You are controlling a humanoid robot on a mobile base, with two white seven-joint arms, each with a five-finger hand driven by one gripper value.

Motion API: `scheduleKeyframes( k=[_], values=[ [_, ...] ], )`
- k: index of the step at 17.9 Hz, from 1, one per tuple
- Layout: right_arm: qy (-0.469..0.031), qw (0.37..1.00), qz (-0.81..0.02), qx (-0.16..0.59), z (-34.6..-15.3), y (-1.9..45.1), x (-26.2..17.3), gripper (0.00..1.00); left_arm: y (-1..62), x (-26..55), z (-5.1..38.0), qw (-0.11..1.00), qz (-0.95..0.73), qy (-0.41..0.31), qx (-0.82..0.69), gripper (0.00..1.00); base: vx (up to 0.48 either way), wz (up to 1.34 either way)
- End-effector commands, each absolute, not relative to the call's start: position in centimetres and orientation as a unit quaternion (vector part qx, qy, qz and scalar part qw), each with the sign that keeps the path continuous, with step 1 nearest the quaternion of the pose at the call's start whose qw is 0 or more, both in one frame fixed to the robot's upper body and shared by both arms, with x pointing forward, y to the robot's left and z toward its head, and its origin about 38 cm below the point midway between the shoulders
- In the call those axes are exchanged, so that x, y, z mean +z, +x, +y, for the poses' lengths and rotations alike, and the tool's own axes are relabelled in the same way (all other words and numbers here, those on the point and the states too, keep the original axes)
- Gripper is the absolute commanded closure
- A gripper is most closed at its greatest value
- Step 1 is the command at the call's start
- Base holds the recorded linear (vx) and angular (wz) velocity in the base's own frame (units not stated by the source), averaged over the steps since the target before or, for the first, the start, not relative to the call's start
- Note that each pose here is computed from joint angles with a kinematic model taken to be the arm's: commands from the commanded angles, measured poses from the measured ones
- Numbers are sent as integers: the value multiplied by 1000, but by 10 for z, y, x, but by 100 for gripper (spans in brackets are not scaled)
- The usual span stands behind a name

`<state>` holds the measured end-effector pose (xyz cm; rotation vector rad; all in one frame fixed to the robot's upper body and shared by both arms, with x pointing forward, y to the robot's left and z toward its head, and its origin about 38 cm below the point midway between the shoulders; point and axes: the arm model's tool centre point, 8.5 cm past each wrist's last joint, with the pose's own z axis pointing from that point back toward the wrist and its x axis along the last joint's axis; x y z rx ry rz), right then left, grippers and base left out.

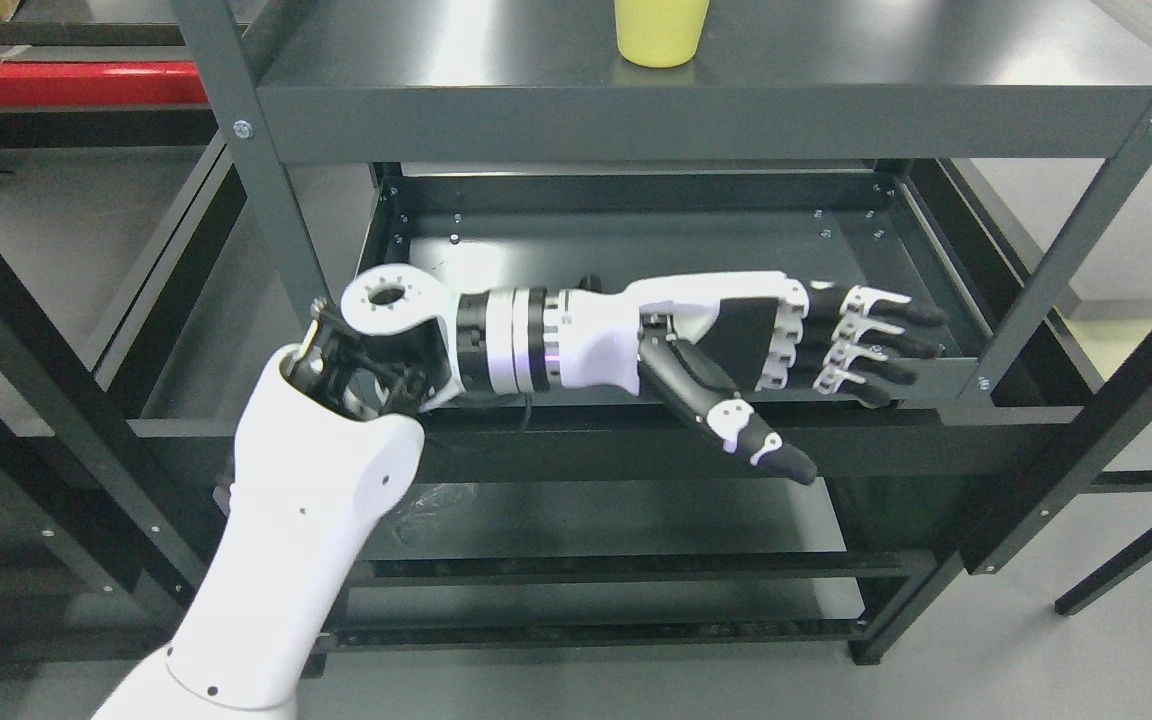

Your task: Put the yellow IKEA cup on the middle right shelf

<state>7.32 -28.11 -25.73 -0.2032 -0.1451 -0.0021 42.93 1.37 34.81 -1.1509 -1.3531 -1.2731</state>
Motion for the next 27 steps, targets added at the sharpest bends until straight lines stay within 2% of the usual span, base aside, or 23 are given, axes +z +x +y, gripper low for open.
scheduleKeyframes(
  k=[1, 3, 7, 11, 16, 27],
  values=[
    [-108, 992, -66, -4, -291, 64, -257, 1, 463, 207, 31, 585, -620, -312, -419, 1, 0, 0],
    [-108, 992, -66, -4, -291, 64, -257, 1, 480, 210, 54, 585, -706, -228, -327, 1, 0, 0],
    [-108, 992, -66, -4, -291, 64, -257, 1, 491, 211, 104, 572, -799, -112, -144, 1, 0, 0],
    [-108, 992, -66, -4, -291, 64, -257, 1, 487, 217, 127, 531, -834, -105, -106, 1, 0, 0],
    [-108, 992, -66, -4, -291, 64, -257, 1, 479, 199, 140, 603, -787, -90, -95, 1, 0, 0],
    [-108, 992, -66, -4, -291, 64, -257, 1, 463, 232, 127, 581, -800, -105, -108, 1, 0, 0]
  ],
)
